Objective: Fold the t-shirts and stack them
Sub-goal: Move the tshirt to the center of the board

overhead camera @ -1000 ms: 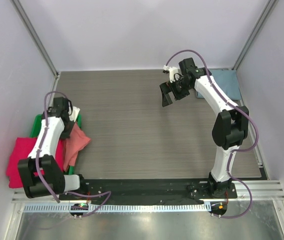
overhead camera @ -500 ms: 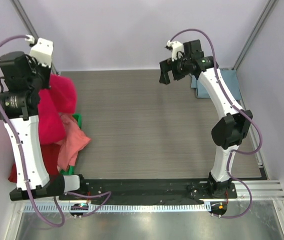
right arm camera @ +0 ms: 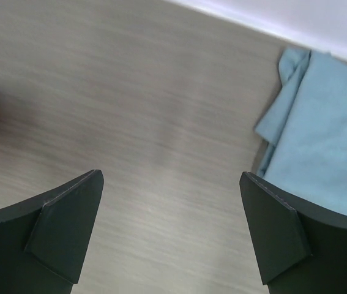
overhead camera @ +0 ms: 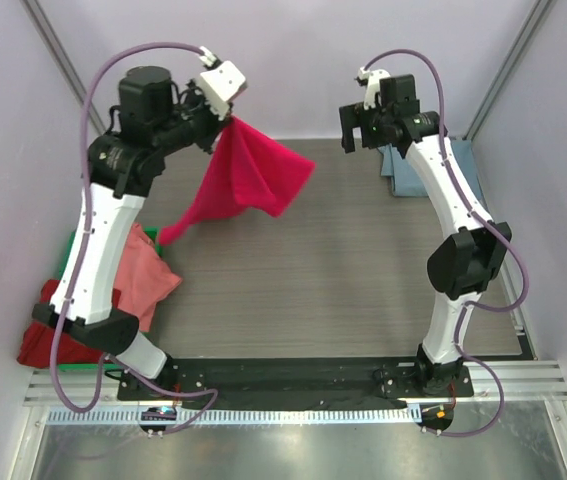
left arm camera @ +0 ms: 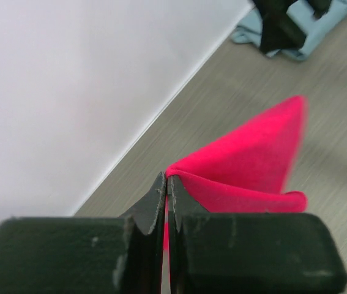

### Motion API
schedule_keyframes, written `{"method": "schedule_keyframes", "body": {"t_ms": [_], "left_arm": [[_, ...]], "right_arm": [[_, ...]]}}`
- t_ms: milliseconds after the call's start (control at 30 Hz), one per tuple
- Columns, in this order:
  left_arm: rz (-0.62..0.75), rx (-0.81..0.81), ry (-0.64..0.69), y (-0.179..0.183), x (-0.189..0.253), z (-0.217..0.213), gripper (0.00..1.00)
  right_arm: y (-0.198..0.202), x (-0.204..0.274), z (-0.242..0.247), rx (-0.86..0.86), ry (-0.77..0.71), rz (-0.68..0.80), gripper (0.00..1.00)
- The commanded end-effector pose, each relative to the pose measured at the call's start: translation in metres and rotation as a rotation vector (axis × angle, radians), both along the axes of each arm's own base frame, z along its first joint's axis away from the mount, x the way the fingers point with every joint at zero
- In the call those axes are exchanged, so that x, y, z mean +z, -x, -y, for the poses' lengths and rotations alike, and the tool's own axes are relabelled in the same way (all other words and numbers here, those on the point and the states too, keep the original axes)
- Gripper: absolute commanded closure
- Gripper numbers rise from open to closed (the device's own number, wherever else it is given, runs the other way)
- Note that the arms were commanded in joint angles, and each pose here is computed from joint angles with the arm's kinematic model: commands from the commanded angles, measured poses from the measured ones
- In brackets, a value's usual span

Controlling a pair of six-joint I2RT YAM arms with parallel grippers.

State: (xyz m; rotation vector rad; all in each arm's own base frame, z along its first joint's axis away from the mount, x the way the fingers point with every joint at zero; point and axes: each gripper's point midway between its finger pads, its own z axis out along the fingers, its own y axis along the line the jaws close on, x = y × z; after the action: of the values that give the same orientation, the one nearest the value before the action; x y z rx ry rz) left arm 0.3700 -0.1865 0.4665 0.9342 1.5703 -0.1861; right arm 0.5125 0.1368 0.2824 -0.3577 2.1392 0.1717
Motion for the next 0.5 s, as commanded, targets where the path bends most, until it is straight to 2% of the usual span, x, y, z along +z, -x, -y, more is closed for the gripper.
{"method": "schedule_keyframes", "body": {"t_ms": [0,167,300,400,467], "left_arm": [[0.132,-0.094,0.067,0.003,0.042,0.034,1.0],[0.038,-0.144,0.058,-0.004,0.006,0.067,1.0],[-0.088,-0.169,0.037,-0.014,-0.045,0.086,1.0],[-0.152,-0.098,-0.002,-0.03,-0.081,0.082,1.0],[-0.182,-0.017,-0.047,-0.037,-0.104,0.066,1.0]], "right_arm": [[0.026,0.045,0.014,0.009,0.055,0.106,0.0],[0.057,0.052,0.023,0.082,0.126,0.127,0.0],[0.079,0.014,0.032,0.116,0.193,0.053,0.0],[0.093,-0.016,0.04,0.134,0.242,-0.01,0.0],[0.111,-0.025,0.034,0.22,0.244,-0.035,0.01]]}}
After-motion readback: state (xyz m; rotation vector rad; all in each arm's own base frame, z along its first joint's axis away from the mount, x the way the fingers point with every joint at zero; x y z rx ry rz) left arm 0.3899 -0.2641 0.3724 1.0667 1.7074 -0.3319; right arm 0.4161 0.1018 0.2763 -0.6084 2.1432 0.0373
